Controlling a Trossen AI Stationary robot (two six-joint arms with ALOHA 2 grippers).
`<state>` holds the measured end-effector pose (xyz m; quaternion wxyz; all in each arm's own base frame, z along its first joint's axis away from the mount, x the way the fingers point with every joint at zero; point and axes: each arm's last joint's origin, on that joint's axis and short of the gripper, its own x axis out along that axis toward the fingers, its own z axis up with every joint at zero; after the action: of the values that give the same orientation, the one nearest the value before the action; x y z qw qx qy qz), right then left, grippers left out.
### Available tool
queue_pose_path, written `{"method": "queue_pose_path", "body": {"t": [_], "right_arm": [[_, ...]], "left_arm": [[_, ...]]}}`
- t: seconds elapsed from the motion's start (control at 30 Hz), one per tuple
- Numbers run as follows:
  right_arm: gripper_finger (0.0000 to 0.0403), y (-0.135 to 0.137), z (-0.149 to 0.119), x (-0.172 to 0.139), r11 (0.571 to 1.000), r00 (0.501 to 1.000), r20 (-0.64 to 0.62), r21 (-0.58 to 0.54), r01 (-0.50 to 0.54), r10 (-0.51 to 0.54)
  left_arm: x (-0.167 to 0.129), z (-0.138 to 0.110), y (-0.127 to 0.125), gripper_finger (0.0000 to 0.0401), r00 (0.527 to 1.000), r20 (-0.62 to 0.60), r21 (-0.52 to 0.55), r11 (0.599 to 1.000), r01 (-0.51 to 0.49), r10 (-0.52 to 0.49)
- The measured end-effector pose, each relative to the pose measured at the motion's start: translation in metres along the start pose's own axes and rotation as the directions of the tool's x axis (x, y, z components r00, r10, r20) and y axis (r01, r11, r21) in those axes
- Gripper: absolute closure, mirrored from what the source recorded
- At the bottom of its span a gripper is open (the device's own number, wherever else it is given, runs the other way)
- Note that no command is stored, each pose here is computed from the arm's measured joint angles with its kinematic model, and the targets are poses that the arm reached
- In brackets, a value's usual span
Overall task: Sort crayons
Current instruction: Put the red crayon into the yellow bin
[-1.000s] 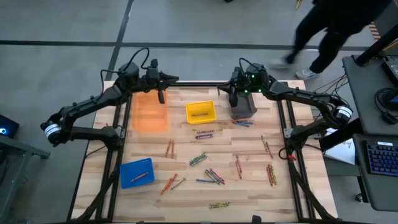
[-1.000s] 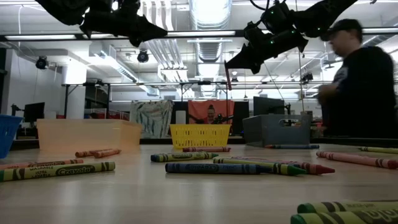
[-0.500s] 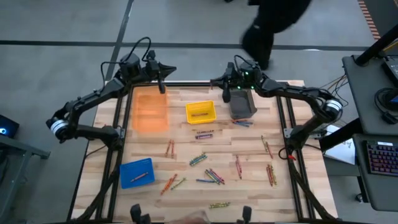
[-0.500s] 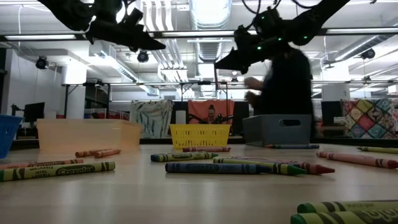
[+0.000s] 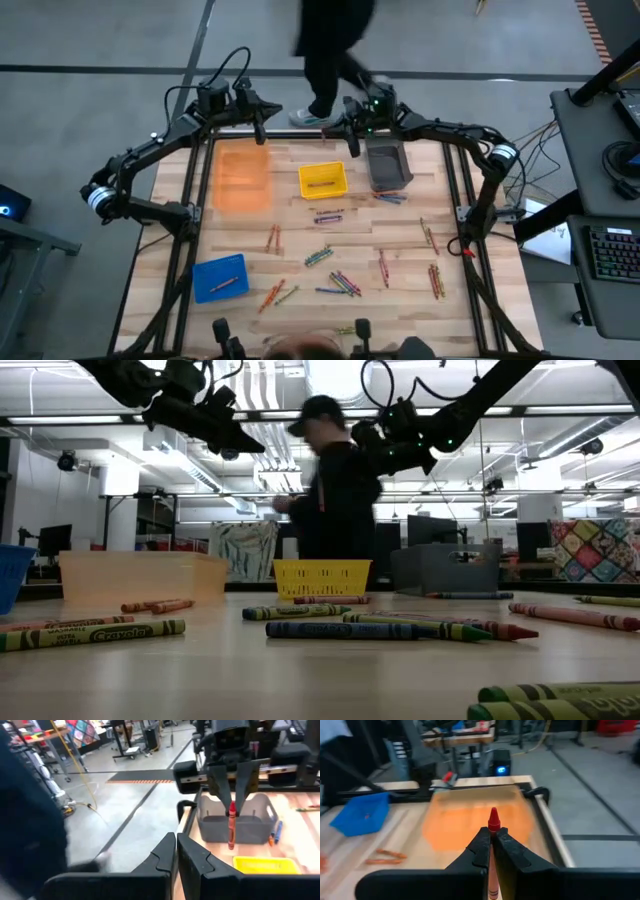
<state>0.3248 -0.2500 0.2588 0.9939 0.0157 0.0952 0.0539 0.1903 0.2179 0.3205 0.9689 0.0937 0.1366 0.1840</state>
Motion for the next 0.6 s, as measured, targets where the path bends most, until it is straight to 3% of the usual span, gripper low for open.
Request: {"method": "queue_pose_path", "body": {"t": [0.23, 0.4, 0.6], "right_arm": [[0.0394, 0.003, 0.002, -0.006, 0.994, 0.995, -0.008, 0.043, -0.103, 0.103], [0.0394, 0.005, -0.008, -0.01, 0.958, 0.975, -0.05, 0.202, -0.203, 0.217], [0.0394, 0.01, -0.023, -0.013, 0.929, 0.962, -0.165, 0.338, -0.152, 0.218]], "left_arm": [[0.0, 0.003, 0.002, 0.0401, 0.999, 0.034, 0.038, 0.999, -0.016, 0.015], [0.0, 0.003, 0.002, 0.0401, 0.999, 0.035, 0.014, 1.0, -0.016, 0.016], [0.0, 0.003, 0.002, 0.0401, 0.999, 0.038, 0.016, 1.0, -0.017, 0.016]]}}
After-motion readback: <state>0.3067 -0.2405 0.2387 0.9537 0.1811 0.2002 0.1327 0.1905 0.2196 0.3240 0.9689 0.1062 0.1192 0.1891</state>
